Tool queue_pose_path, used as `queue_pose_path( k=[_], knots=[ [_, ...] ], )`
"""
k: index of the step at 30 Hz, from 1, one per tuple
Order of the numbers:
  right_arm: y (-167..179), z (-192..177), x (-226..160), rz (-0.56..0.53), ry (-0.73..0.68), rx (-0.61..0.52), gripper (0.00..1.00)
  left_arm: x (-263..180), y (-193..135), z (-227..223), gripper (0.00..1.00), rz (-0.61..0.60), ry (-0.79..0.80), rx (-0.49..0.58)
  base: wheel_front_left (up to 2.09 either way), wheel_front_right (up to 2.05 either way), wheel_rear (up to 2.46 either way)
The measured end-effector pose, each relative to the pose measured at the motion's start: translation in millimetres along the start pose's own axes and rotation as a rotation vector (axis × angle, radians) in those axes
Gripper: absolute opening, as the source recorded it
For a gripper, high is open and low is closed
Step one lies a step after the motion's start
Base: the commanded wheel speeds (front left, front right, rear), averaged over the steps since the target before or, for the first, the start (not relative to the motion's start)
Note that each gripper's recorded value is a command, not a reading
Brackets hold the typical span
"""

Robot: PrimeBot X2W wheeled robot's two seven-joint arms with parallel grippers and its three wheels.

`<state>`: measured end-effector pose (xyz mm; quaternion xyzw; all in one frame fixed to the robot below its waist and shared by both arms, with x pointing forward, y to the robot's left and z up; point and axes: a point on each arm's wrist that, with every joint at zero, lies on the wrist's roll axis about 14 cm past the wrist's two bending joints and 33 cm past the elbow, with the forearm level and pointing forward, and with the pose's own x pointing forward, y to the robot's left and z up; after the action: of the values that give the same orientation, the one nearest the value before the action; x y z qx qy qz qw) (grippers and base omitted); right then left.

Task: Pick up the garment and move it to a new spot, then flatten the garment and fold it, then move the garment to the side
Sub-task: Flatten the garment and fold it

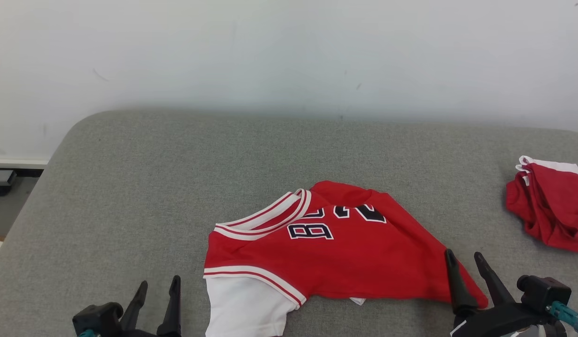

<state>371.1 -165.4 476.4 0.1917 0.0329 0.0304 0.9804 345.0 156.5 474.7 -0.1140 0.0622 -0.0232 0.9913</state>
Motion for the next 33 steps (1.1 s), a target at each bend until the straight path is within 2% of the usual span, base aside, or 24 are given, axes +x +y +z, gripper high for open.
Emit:
queue_pose_path(
  k=[7,13,19,33],
  knots=[
    [-18.1,-7.9,2.4,-0.054,0.132,-0.010,1.00,-4.8,-11.8,-30.0,1.00,-0.039,0.190,-0.065,0.00,0.00,0.00],
    [-47.8,-22.7,-6.0,-0.144,0.332,-0.087,1.00,-14.2,-23.2,-59.2,1.00,-0.072,0.366,-0.108,0.00,0.00,0.00],
    [-64.9,-28.2,-10.6,-0.201,0.444,-0.131,1.00,-20.3,-23.1,-79.3,1.00,-0.068,0.460,-0.124,0.00,0.00,0.00],
    [-64.9,-33.5,0.2,-0.200,0.484,-0.138,1.00,-17.3,-22.6,-119.5,1.00,-0.068,0.612,-0.098,0.00,0.00,0.00]
  ],
)
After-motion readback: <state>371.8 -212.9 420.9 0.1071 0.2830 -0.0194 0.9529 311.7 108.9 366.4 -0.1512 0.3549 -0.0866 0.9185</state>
